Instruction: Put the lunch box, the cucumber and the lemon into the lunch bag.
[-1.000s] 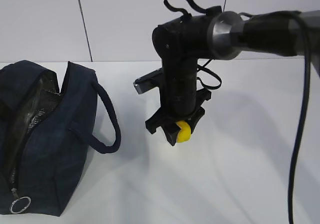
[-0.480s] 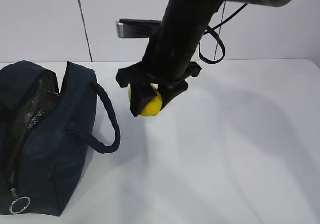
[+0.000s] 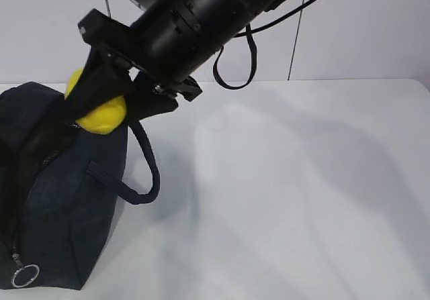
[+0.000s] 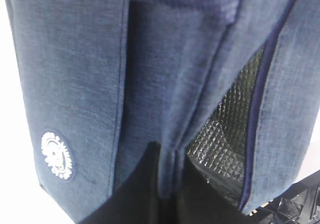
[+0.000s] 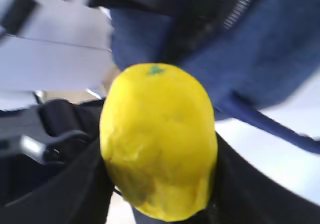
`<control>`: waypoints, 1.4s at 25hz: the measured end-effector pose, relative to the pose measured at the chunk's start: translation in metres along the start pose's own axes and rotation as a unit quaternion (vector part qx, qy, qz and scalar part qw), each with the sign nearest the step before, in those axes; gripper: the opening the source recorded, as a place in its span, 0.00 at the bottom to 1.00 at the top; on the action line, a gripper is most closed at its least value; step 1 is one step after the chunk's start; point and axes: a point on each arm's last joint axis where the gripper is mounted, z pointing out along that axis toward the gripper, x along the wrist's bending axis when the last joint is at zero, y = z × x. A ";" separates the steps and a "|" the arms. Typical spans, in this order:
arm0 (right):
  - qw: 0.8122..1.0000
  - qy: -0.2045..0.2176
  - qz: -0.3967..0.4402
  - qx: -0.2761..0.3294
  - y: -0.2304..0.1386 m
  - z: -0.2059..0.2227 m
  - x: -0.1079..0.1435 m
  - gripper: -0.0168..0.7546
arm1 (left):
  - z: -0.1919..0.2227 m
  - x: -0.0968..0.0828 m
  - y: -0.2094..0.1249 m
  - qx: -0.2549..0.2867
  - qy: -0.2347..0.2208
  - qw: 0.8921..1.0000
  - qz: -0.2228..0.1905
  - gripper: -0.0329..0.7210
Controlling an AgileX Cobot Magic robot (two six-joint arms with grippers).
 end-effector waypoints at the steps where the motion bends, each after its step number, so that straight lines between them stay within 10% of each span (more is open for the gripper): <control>1: 1.000 0.007 0.001 -0.012 0.002 0.000 0.002 0.50 | 0.000 0.000 0.000 0.000 0.001 1.000 0.000 0.04; 8: 0.992 0.075 0.047 -0.092 0.021 0.018 -0.001 0.50 | 0.000 0.000 0.000 0.000 0.001 1.000 0.000 0.04; 35: 0.989 0.049 0.114 -0.084 0.020 0.097 -0.054 0.60 | 0.000 0.000 0.000 0.001 0.002 1.000 0.001 0.04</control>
